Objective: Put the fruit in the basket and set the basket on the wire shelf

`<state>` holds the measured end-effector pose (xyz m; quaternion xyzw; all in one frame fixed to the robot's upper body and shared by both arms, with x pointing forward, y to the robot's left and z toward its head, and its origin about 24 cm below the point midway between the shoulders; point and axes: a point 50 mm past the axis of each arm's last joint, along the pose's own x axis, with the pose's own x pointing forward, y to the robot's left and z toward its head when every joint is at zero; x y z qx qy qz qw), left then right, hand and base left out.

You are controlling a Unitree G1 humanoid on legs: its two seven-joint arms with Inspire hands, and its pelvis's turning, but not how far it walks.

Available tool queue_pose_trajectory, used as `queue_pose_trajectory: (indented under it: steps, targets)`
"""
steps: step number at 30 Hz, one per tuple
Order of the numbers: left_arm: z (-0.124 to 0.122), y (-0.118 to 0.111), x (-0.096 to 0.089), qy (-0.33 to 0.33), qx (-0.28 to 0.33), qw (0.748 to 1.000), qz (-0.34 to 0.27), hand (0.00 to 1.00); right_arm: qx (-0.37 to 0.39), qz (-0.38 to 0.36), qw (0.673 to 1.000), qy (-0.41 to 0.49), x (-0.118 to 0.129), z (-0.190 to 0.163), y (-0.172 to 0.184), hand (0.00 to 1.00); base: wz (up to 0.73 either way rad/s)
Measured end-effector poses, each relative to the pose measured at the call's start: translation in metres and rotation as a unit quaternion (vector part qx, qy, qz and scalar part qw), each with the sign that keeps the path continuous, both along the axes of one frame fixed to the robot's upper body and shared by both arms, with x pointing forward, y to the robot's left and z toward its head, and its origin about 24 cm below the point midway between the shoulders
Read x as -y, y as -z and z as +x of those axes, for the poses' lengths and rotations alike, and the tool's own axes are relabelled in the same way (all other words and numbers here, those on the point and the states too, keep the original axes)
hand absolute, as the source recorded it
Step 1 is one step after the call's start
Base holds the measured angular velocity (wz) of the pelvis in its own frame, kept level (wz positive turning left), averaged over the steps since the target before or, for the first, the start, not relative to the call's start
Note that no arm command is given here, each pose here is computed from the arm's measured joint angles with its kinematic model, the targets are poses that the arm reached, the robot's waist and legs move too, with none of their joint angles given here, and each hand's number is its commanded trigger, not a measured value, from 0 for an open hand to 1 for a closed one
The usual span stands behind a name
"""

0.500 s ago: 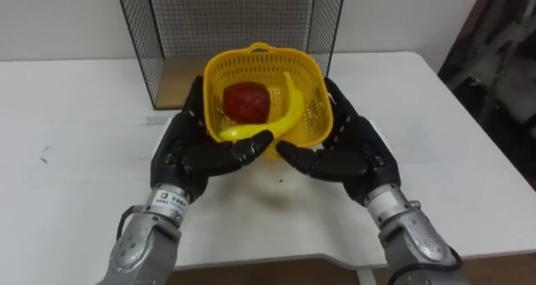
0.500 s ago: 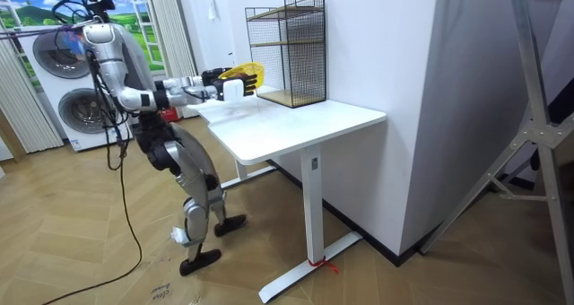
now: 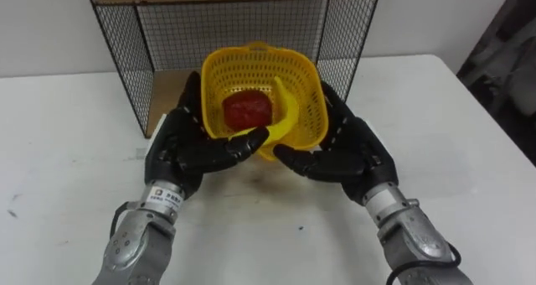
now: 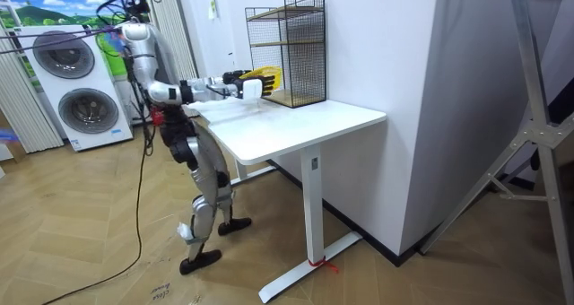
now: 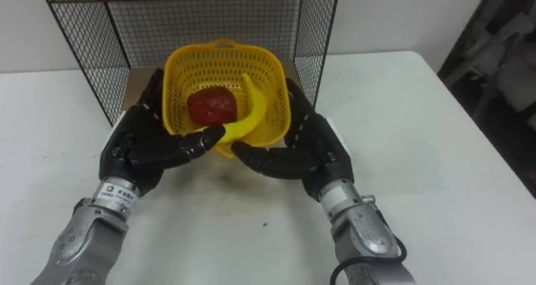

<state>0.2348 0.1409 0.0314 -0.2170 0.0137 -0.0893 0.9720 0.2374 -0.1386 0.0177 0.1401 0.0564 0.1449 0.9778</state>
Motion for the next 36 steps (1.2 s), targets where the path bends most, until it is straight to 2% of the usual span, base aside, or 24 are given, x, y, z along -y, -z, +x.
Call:
queue_pose_trajectory:
  steps: [7, 12, 30, 36]
  targets:
    - [0.012, -0.015, -0.001, -0.002, 0.038, 0.999, 0.001, 0.0, 0.039, -0.012, 0.999, 0.001, 0.0, 0.014, -0.016, 0.0, -0.04]
    - [0.009, -0.011, -0.002, 0.001, 0.028, 1.0, 0.011, 0.0, 0.016, -0.019, 1.0, 0.006, 0.004, 0.005, -0.004, 0.0, -0.12]
    - [0.011, -0.012, -0.004, 0.011, 0.03, 0.999, 0.027, 0.0, 0.017, -0.012, 1.0, 0.012, 0.004, 0.007, -0.006, 0.0, 0.0]
    - [0.017, -0.004, -0.005, 0.011, 0.005, 0.999, 0.031, 0.0, 0.003, 0.002, 1.0, 0.012, 0.004, 0.01, -0.004, 0.0, 0.04]
